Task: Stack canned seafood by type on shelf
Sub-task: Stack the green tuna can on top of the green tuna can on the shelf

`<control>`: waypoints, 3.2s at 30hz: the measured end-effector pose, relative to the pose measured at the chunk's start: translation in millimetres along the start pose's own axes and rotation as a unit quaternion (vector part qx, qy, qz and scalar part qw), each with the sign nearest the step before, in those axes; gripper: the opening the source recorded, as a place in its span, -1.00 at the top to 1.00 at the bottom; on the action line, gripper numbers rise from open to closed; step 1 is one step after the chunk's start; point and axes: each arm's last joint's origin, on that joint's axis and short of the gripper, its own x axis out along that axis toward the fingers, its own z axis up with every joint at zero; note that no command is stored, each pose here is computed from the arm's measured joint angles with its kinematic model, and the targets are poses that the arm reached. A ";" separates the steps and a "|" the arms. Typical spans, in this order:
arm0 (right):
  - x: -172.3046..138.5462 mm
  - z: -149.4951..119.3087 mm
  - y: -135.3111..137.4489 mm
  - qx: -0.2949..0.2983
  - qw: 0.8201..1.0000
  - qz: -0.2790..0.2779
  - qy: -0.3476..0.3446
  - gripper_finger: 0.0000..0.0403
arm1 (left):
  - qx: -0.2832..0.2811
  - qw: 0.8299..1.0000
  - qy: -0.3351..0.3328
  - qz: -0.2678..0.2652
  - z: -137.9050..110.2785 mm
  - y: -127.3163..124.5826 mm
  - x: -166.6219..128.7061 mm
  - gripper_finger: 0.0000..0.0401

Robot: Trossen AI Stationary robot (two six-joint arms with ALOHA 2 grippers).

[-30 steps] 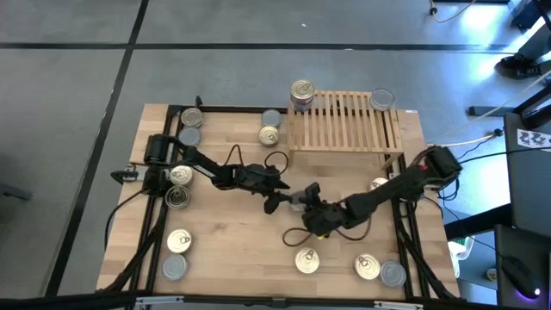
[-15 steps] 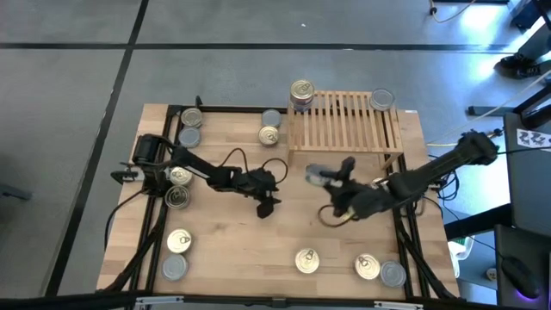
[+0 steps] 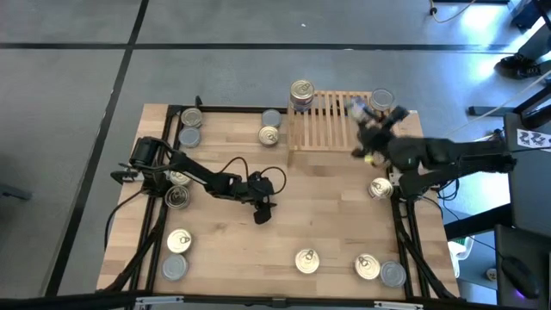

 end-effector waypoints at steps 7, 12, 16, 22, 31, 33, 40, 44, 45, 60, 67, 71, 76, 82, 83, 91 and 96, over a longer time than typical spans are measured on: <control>41.9 -3.2 -36.5 0.007 0.996 -0.032 0.089 0.31 | 0.002 1.000 -0.002 -0.001 0.2 -0.9 -0.3 -0.14; 80.2 -19.9 -45.6 -0.006 0.983 -0.038 0.182 0.31 | 0.006 1.000 -0.002 -0.001 0.2 -1.5 -0.4 -0.14; 109.8 -39.1 -45.1 -0.008 0.966 -0.028 0.256 0.31 | 0.013 1.000 -0.002 -0.001 0.3 -1.5 -0.5 -0.14; 140.0 -65.3 -45.1 -0.017 0.937 -0.040 0.347 0.31 | 0.025 1.000 -0.002 -0.001 0.4 -1.4 -0.6 -0.14; 159.1 -91.5 -52.7 0.009 0.907 -0.064 0.417 0.31 | 0.027 1.000 -0.007 0.010 0.8 -0.8 -0.6 -0.14; 161.5 -95.6 -55.2 0.011 0.902 -0.069 0.425 0.31 | 0.027 1.000 -0.007 0.012 0.9 -0.7 -0.6 -0.14; 168.9 -105.2 -58.4 0.015 0.893 -0.069 0.444 0.31 | 0.027 0.999 -0.008 0.015 1.0 -0.5 -0.6 -0.14; 170.2 -107.5 -58.9 0.013 0.890 -0.068 0.450 0.25 | 0.027 0.999 -0.008 0.015 1.0 -0.5 -0.6 -0.14; 170.2 -107.6 -58.8 0.012 0.890 -0.068 0.451 0.23 | 0.027 0.999 -0.008 0.015 0.9 -0.5 -0.6 -0.14; 167.6 -110.3 -55.6 0.007 0.886 -0.038 0.462 -0.06 | 0.028 0.999 -0.008 0.016 0.9 -0.4 -0.6 -0.14; 167.7 -110.1 -55.3 0.013 0.887 -0.036 0.460 -0.30 | 0.027 0.999 -0.008 0.016 0.9 -0.4 -0.6 -0.14; 167.3 -110.4 -54.8 0.013 0.887 -0.031 0.461 -0.34 | 0.027 0.999 -0.008 0.016 0.9 -0.4 -0.6 -0.14; 166.4 -110.9 -54.4 0.012 0.885 -0.025 0.464 -0.34 | 0.030 0.999 -0.008 0.016 0.9 -0.4 -0.6 -0.14; 166.2 -110.9 -54.1 0.006 0.885 -0.018 0.464 -0.34 | 0.033 0.999 -0.008 0.016 0.9 -0.4 -0.6 -0.14; 165.9 -110.8 -54.2 0.003 0.886 -0.015 0.464 -0.34 | 0.034 0.999 -0.008 0.016 0.9 -0.4 -0.6 -0.14; 165.5 -110.8 -54.4 -0.029 0.884 -0.003 0.466 -0.35 | 0.039 0.999 -0.008 0.016 0.9 -0.4 -0.6 -0.14; 163.8 -107.9 -50.9 -0.074 0.880 0.003 0.469 -0.35 | 0.039 0.999 -0.008 0.016 0.9 -0.4 -0.6 -0.14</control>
